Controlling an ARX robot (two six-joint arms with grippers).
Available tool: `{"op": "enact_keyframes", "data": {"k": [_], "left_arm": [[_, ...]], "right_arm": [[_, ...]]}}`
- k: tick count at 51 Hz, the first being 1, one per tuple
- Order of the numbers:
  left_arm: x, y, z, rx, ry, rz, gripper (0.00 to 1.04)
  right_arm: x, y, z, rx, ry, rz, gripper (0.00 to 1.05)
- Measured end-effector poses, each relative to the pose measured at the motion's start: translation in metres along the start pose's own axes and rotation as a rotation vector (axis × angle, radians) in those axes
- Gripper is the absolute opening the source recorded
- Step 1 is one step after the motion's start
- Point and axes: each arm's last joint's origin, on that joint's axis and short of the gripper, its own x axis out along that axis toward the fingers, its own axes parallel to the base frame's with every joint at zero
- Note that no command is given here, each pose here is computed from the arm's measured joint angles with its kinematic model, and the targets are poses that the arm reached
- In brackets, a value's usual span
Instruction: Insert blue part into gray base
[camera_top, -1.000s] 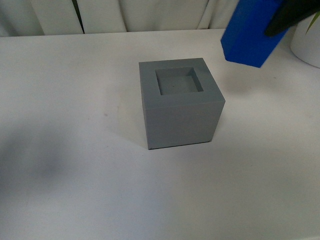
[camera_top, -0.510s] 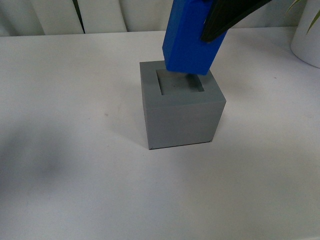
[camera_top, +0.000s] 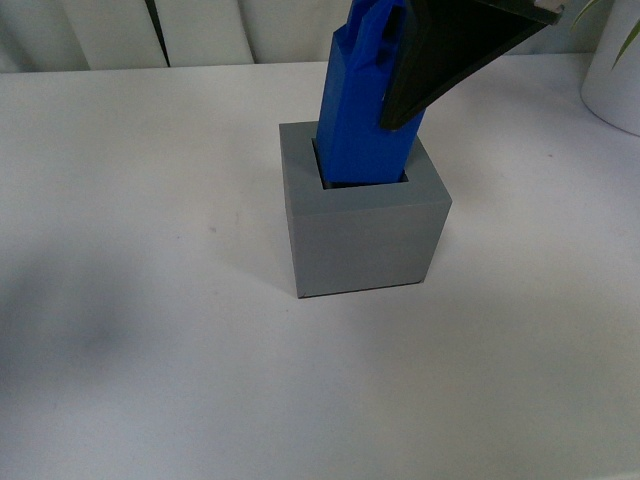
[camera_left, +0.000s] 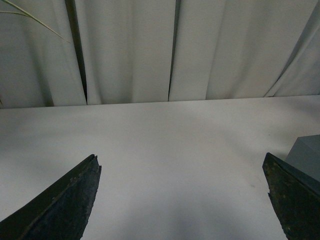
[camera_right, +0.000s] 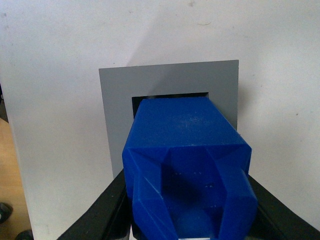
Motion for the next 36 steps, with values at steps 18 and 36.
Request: {"op": "enact_keyframes", "data": {"k": [18,36], "left_arm": [[0.0,0.0,0.0,0.0,0.0,0.0,0.99],[0.0,0.0,0.0,0.0,0.0,0.0,0.99]], "right_arm": [[0.0003,0.0011,-0.0019,-0.035,0.053,0.002,0.46],[0.0063,0.0,-0.0007,-0.036,0.012,-0.006,0.76]]}}
